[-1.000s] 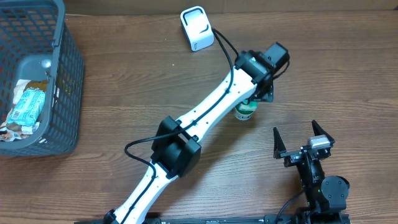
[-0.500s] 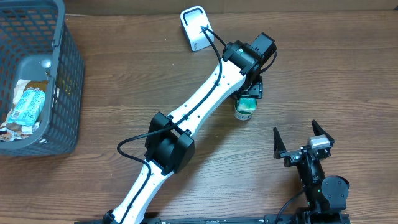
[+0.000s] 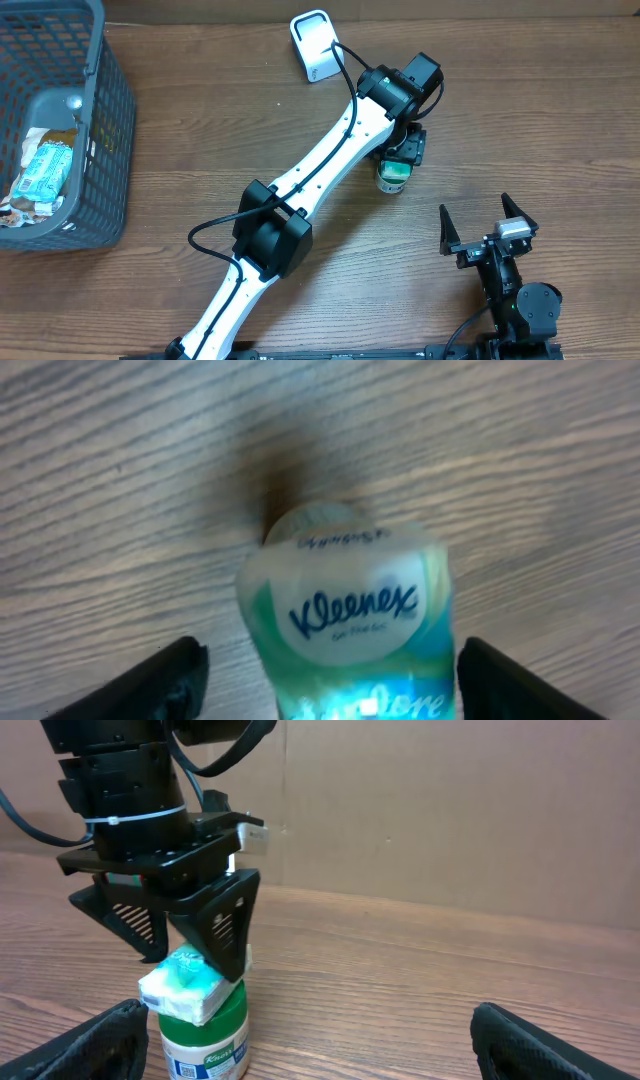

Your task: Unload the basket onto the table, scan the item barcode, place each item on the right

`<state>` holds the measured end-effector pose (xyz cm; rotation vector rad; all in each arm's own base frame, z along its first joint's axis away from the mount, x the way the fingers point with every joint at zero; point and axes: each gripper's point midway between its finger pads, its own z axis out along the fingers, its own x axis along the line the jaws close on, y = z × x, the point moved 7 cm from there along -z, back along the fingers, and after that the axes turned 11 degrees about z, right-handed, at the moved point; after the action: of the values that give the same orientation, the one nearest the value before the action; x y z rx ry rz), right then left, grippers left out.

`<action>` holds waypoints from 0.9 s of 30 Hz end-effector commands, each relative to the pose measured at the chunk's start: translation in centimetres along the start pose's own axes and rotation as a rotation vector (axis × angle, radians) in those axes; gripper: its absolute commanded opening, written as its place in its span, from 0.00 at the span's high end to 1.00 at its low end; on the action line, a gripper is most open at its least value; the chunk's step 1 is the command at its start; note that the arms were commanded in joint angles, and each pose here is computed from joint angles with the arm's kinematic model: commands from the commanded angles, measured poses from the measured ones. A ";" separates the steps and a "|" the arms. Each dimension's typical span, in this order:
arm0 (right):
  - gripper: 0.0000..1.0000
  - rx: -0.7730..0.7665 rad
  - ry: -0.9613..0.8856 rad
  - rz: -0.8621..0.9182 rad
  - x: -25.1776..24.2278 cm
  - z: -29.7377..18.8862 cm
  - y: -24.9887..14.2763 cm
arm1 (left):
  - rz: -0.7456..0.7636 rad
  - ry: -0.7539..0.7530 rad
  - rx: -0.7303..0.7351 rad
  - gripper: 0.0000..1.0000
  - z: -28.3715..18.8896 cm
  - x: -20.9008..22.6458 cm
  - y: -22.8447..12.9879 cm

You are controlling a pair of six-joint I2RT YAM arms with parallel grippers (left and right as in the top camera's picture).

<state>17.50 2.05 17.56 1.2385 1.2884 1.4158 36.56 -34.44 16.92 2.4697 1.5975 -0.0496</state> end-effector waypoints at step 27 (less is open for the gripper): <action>0.00 0.002 0.009 -0.004 0.1 0.0 -0.3 | 0.027 -0.022 -0.055 0.83 -3.0 1.0 0.4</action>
<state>17.50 2.05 17.57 1.2387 1.2877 1.4160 36.82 -34.21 17.03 2.4819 1.5652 -0.0527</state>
